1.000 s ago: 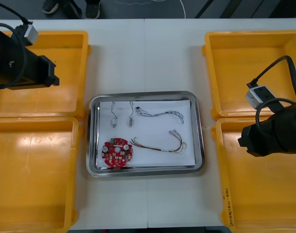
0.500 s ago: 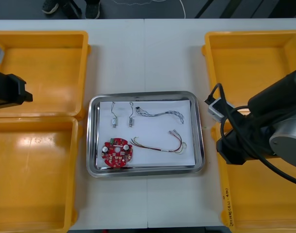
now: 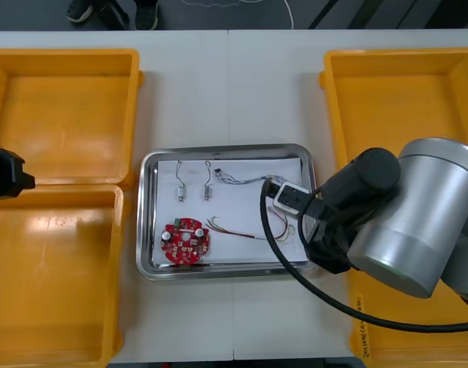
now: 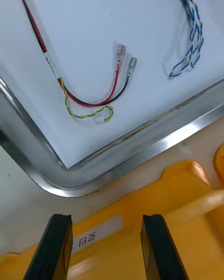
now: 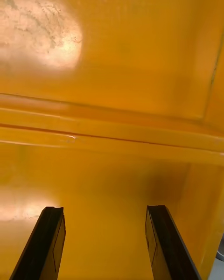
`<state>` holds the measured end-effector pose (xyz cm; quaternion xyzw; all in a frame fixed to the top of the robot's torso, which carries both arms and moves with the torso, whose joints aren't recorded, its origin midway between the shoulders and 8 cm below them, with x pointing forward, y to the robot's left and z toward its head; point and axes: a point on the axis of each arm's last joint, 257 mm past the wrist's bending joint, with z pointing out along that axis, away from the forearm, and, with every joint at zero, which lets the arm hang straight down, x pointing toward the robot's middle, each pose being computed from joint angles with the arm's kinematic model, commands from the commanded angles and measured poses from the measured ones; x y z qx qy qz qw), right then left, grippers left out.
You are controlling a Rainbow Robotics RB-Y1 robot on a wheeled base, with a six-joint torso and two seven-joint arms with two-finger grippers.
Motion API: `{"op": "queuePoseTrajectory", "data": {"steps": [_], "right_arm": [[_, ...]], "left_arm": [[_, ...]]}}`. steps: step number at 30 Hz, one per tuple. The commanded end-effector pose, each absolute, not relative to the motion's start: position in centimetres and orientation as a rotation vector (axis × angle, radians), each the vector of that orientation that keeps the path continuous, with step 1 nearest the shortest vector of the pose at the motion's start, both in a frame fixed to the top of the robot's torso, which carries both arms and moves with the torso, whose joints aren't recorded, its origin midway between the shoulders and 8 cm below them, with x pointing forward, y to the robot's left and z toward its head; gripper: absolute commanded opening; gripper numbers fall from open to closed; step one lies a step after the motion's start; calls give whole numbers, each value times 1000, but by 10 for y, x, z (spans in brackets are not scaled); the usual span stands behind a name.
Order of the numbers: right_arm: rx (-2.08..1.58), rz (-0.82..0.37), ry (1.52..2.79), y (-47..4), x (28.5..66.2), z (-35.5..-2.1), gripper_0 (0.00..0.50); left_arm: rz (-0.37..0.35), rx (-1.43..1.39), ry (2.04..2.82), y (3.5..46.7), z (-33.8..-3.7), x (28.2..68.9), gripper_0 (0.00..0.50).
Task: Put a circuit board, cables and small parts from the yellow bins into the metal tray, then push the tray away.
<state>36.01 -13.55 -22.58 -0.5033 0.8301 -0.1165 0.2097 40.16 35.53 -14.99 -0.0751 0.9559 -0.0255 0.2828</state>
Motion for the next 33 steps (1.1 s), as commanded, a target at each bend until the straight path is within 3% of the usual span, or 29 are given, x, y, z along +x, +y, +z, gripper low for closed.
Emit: {"op": "queuePoseTrajectory", "data": {"steps": [1,13,33], "right_arm": [[-1589,-390,2175,-117,356,-225,426],[-1744,-437,2091,-83,355,-246,426],[-1924,-384,1909,-29,344,-263,427]], "left_arm": [[68,-74,2546,380,-139,391,500],[117,-84,2572,401,-150,377,500],[101,-102,2624,409,-167,373,500]]}}
